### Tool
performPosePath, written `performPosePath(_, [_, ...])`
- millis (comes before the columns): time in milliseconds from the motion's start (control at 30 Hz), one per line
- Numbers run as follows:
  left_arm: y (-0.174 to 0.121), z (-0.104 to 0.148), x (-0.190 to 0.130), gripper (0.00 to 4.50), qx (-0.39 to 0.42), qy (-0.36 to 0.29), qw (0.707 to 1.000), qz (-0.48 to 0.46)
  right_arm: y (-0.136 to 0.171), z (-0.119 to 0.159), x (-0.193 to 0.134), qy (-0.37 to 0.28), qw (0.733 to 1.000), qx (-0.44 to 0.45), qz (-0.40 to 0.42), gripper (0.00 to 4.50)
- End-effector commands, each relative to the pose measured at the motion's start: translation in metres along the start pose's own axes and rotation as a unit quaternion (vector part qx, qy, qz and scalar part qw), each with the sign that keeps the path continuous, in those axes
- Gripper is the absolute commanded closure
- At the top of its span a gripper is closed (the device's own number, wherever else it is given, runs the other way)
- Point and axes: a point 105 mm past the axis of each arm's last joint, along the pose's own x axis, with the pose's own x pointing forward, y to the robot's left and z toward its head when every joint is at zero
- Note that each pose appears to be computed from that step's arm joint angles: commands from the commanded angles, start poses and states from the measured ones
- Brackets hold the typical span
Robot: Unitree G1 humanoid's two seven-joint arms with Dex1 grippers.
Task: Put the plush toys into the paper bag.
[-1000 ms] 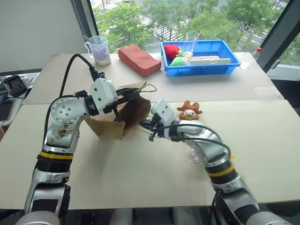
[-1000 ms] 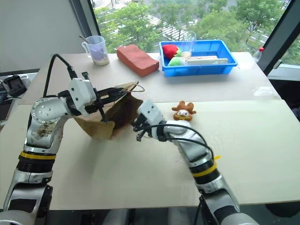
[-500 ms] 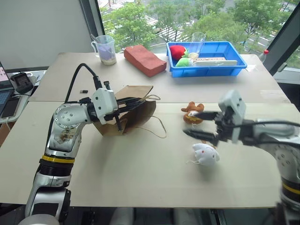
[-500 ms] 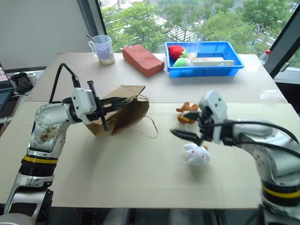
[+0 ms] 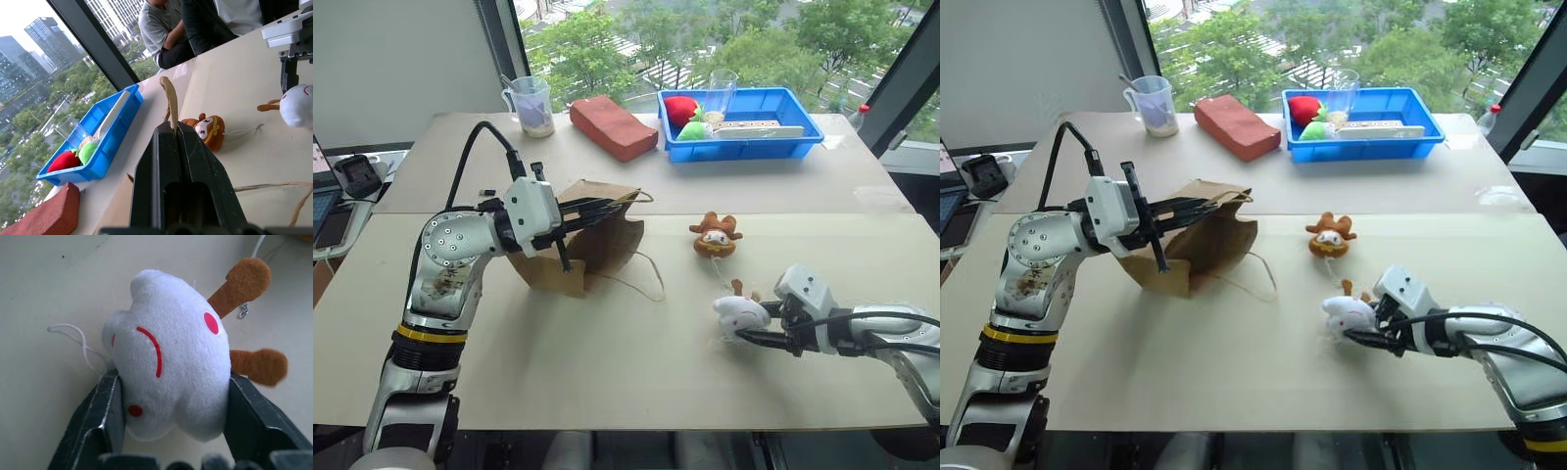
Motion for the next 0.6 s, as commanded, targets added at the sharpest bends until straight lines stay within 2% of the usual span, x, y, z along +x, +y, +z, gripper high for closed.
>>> performPosePath(33, [0.005,0.010,-0.004,4.50,0.016,-0.006,1.000,0.014,-0.001,0.019,-0.004,-0.034,0.999,-0.019,0.004,2.87])
performPosePath(67, [0.004,0.010,-0.004,4.50,0.016,-0.006,1.000,0.014,0.000,0.025,-0.004,-0.044,0.999,-0.019,0.009,3.11])
performPosePath(100, [0.005,0.011,-0.004,4.50,0.015,-0.007,1.000,0.015,0.003,0.035,-0.003,-0.061,0.998,-0.018,0.016,3.65])
performPosePath(200, [0.006,0.012,-0.003,4.50,0.014,-0.011,1.000,0.019,0.015,0.077,0.004,-0.129,0.990,-0.026,0.041,4.47])
performPosePath(333, [0.006,0.013,-0.001,4.50,0.010,-0.015,1.000,0.017,0.027,0.118,0.014,-0.203,0.977,-0.024,0.052,4.49])
performPosePath(400, [0.005,0.014,0.002,4.50,0.009,-0.021,1.000,0.013,0.034,0.136,0.032,-0.223,0.973,-0.027,0.059,4.49])
performPosePath(600, [0.005,0.018,0.010,4.50,0.009,-0.035,0.999,0.007,0.043,0.157,0.081,-0.235,0.969,-0.038,0.067,4.49])
